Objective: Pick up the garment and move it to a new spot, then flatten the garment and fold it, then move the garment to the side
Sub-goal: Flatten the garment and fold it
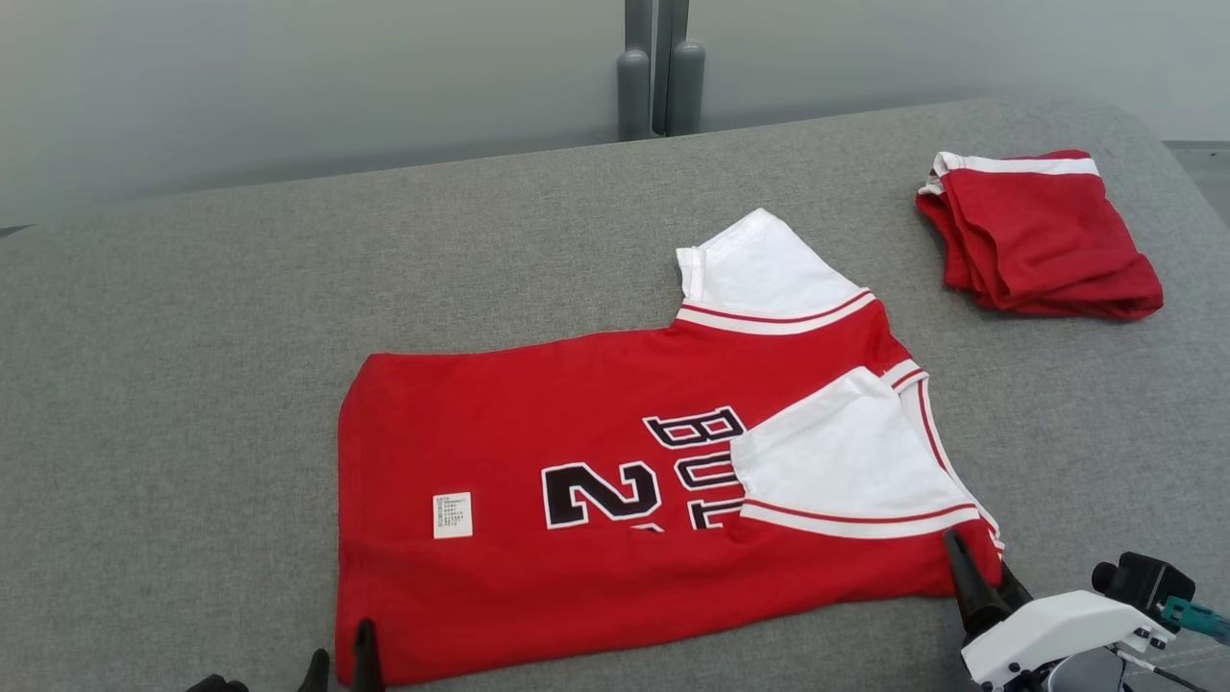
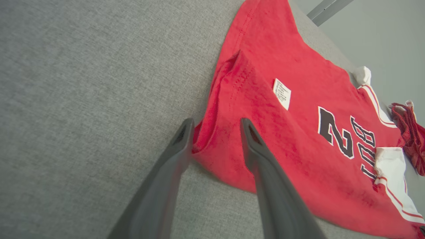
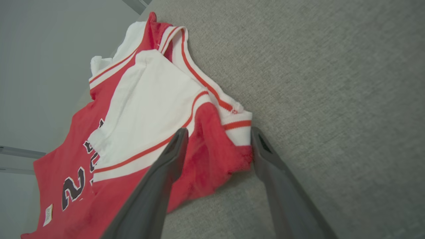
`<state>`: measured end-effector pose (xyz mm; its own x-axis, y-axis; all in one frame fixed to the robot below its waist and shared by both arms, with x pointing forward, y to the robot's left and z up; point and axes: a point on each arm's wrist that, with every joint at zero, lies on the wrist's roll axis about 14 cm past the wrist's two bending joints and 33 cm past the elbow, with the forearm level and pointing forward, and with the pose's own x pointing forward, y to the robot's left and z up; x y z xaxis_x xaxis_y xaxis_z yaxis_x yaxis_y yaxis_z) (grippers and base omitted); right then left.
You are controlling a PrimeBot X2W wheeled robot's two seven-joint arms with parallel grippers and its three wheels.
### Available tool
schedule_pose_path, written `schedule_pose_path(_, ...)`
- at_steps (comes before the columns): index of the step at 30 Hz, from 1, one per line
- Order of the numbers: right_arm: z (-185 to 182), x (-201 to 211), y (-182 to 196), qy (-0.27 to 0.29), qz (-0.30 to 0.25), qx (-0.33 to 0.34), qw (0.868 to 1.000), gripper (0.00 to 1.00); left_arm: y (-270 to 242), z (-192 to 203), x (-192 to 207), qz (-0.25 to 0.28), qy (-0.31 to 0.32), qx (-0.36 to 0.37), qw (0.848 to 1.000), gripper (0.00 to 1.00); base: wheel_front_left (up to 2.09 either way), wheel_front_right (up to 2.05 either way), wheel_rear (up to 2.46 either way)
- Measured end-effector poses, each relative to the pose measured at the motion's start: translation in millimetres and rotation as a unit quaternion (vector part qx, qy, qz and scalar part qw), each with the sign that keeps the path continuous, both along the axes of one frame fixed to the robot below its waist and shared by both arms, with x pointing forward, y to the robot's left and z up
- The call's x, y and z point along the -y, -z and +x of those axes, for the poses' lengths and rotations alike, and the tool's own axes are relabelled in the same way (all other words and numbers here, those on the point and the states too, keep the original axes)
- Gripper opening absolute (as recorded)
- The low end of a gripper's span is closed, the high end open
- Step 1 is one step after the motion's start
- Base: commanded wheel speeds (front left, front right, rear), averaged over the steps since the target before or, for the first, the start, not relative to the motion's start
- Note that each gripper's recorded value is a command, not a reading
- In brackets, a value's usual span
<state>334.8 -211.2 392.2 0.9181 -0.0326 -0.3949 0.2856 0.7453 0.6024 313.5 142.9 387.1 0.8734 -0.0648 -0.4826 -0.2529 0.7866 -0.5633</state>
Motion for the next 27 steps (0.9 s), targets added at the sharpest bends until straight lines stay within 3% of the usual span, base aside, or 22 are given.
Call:
schedule_pose_path(11, -0.2, 25.7, -11.7, 0.021, -0.031, 0.009, 0.999, 1.00, -22.7, 10.6, -13.2, 0.070, 0.038, 0.031, 0.996, 1.00, 0.00, 0.00, 0.00)
schedule_pose_path(21, 10.3, 65.1, -48.9, 0.018, -0.080, 0.033, 0.996, 1.00, -56.2, 67.1, -24.3, 0.128, 0.087, 0.081, 0.985, 1.00, 0.00, 0.00, 0.00)
schedule_pose_path(27, 35.9, 63.9, -83.3, -0.005, -0.102, 0.074, 0.992, 1.00, -60.5, 105.6, -21.7, 0.158, 0.133, 0.079, 0.975, 1.00, 0.00, 0.00, 0.00)
